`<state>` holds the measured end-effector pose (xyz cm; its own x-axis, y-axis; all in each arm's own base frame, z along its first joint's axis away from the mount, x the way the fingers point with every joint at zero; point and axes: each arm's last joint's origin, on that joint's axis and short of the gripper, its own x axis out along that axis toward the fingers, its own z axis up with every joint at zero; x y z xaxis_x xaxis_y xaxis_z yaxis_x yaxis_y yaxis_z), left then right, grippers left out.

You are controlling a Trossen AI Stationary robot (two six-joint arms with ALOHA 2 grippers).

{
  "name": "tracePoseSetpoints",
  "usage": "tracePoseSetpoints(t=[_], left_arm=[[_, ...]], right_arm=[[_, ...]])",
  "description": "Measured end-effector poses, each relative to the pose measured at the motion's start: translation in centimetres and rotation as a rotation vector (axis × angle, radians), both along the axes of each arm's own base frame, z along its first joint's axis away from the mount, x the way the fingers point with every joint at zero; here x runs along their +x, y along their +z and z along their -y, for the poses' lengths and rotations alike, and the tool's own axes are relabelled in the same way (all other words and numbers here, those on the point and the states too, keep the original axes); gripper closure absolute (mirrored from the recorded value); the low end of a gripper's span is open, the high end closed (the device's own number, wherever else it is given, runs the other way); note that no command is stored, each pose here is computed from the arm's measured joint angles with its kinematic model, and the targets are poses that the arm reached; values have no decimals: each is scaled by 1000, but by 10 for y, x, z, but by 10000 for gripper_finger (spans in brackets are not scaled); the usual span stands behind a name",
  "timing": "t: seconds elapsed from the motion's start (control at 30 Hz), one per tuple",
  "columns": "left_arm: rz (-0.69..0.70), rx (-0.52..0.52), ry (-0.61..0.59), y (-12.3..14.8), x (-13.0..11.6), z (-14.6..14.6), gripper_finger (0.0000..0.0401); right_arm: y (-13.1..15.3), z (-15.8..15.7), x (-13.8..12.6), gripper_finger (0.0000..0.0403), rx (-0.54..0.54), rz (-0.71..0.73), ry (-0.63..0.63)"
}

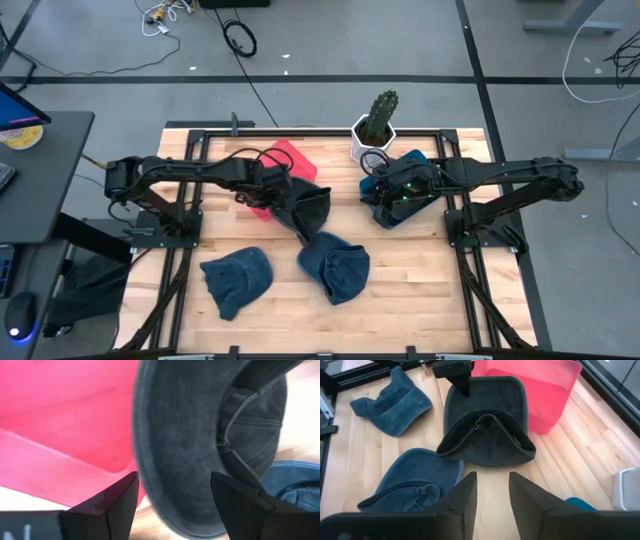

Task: Pick & Place hat
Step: Put the black cap into the blue bin

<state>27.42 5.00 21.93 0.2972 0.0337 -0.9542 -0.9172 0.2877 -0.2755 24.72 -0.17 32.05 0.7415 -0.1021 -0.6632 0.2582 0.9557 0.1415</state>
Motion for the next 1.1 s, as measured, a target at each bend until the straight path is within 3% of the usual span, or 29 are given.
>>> tracePoseSetpoints(t=[0.13, 0.23, 0.43, 0.53, 0.8, 1.1], left_arm=[[4, -1, -3, -2, 2, 0, 162], [11, 5, -17, -1, 3, 0, 195], [13, 17, -52, -1, 3, 0, 313], [28, 44, -133, -1, 4, -1, 379], [78, 123, -258, 8, 4, -1, 387], [245, 241, -358, 45, -10, 2, 387]], right_arm=[[0, 0, 0, 288, 2, 1, 12], [0, 0, 0, 290, 2, 6, 12], [1, 0, 1, 299, 3, 16, 11], [1, 0, 1, 302, 26, 19, -11], [2, 0, 0, 302, 42, 24, -25], [8, 1, -8, 303, 82, 49, -61]])
